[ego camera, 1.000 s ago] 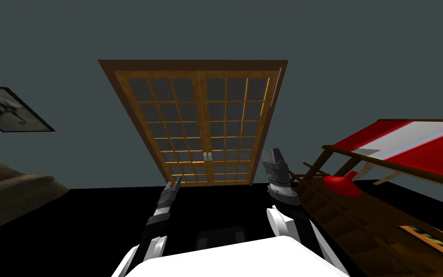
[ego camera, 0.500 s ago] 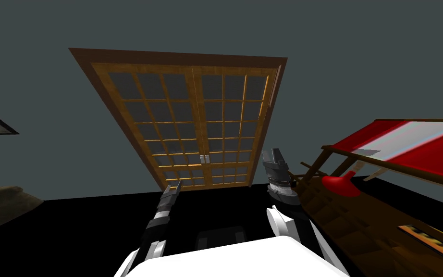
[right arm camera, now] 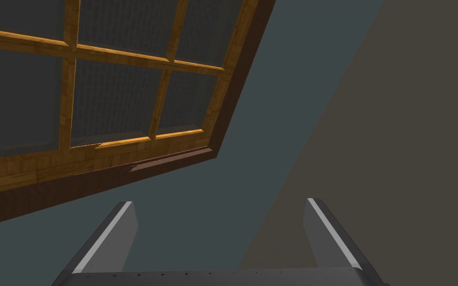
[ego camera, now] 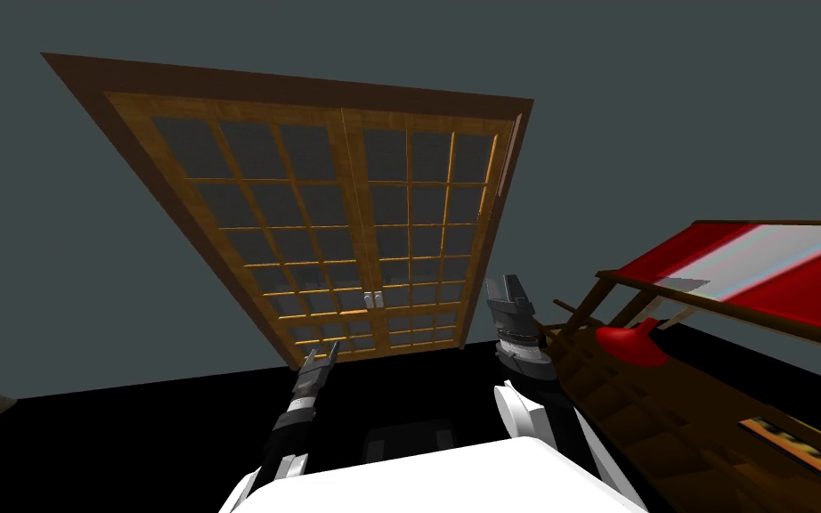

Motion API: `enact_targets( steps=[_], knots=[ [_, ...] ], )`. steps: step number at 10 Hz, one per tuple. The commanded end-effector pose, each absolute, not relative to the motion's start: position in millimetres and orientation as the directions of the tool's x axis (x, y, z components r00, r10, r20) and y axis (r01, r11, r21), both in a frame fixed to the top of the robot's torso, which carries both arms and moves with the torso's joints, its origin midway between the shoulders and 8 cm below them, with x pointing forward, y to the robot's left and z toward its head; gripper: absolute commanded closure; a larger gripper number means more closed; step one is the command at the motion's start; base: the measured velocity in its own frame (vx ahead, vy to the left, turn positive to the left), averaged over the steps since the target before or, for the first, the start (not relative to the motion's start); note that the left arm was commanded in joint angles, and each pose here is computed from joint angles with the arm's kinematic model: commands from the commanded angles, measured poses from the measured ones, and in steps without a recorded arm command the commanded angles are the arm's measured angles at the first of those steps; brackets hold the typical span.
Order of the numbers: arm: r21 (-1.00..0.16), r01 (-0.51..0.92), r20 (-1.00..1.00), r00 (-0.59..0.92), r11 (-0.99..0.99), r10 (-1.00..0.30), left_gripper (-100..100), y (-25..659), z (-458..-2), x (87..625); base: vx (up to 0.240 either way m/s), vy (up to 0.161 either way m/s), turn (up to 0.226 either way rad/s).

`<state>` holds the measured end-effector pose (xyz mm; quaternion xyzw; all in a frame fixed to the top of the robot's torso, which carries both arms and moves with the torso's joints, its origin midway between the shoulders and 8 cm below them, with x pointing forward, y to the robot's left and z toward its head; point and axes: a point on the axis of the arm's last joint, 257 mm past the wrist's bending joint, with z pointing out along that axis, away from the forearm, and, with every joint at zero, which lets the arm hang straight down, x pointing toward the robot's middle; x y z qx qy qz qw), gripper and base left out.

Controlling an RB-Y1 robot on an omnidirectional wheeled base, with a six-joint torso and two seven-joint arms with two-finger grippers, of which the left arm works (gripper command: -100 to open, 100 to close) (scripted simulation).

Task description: Pull the door open

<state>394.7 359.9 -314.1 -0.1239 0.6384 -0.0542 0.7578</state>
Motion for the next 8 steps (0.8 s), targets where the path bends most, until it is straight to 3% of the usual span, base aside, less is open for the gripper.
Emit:
enact_targets(
  steps=[1, 8],
  knots=[
    [-0.227, -0.087, -0.964, 0.160, 0.970, -0.211, -100, 362, -324, 393, 0.108, 0.010, -0.066],
    [-0.105, -0.117, -0.993, 0.072, 0.988, -0.097, -100, 362, -366, 384, 0.120, 0.003, -0.067]
  ],
)
